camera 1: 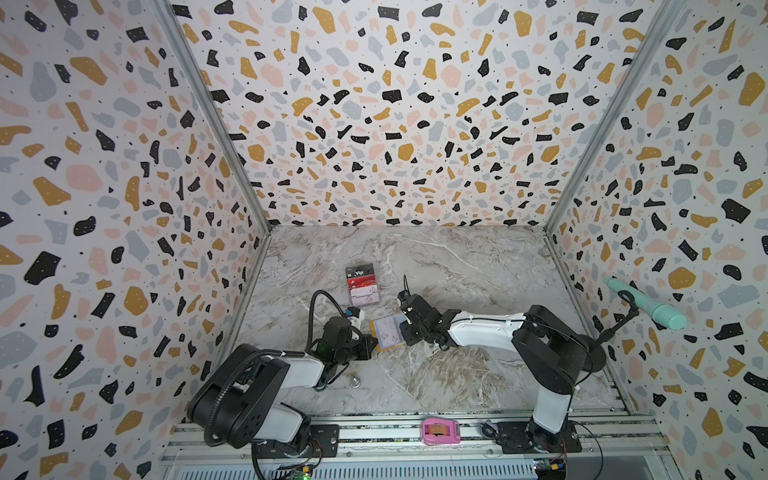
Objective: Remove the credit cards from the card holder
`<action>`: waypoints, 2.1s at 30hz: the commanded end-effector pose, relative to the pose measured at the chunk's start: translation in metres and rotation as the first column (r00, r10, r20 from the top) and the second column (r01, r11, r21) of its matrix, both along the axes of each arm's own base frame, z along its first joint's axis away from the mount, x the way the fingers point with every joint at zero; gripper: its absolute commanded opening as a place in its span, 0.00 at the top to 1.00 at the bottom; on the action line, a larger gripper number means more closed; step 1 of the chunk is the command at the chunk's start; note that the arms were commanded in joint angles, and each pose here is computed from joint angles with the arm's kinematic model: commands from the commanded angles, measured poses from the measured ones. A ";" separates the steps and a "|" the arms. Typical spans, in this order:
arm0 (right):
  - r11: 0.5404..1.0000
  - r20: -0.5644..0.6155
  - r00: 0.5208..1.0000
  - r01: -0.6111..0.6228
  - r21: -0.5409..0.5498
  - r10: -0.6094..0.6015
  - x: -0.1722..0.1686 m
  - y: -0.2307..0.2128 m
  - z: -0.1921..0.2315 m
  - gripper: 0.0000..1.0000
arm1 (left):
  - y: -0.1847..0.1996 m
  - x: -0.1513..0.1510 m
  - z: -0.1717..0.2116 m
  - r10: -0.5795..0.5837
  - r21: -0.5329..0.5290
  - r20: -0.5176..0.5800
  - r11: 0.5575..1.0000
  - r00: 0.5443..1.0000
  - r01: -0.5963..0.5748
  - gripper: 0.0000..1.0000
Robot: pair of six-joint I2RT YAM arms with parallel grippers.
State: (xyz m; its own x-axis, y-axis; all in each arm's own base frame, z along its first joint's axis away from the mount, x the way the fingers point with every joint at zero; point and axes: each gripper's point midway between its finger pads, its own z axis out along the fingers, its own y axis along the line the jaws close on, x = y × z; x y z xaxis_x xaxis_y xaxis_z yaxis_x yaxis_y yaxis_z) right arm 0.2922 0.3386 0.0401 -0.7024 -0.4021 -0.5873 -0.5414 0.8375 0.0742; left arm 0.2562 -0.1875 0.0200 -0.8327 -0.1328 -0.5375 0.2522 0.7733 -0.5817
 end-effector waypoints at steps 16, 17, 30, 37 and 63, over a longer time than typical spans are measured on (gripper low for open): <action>0.997 0.058 0.995 0.077 -0.014 -0.076 0.009 -0.038 0.057 0.60 | 0.011 -0.022 -0.030 -0.010 0.085 -0.109 0.996 0.994 0.019 1.00; 0.998 0.057 0.996 0.068 -0.012 -0.068 0.009 -0.038 0.061 0.60 | 0.012 -0.022 -0.030 -0.010 0.087 -0.109 0.996 0.994 0.020 1.00; 0.921 -0.173 0.950 -0.188 0.341 0.258 -0.019 0.024 0.069 0.51 | 0.013 -0.021 -0.030 -0.014 0.114 -0.108 0.993 0.994 0.027 1.00; 0.903 -0.259 0.925 -0.160 0.399 0.279 -0.019 0.042 0.041 0.58 | 0.013 -0.021 -0.030 -0.017 0.119 -0.110 0.992 0.994 0.030 1.00; 0.867 -0.383 0.880 -0.060 0.495 0.280 -0.019 0.050 0.013 0.69 | 0.016 -0.022 -0.036 -0.006 0.138 -0.136 0.990 0.991 0.025 1.00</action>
State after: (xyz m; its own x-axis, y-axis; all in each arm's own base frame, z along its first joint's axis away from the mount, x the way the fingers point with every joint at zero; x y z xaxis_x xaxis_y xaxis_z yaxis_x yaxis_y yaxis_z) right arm 0.2735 0.3820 0.0416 -0.8656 -0.3205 -0.3848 -0.5002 0.5912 0.6327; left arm 0.2570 -0.1876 0.0190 -0.8348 -0.0914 -0.5429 0.2743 0.7860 -0.5541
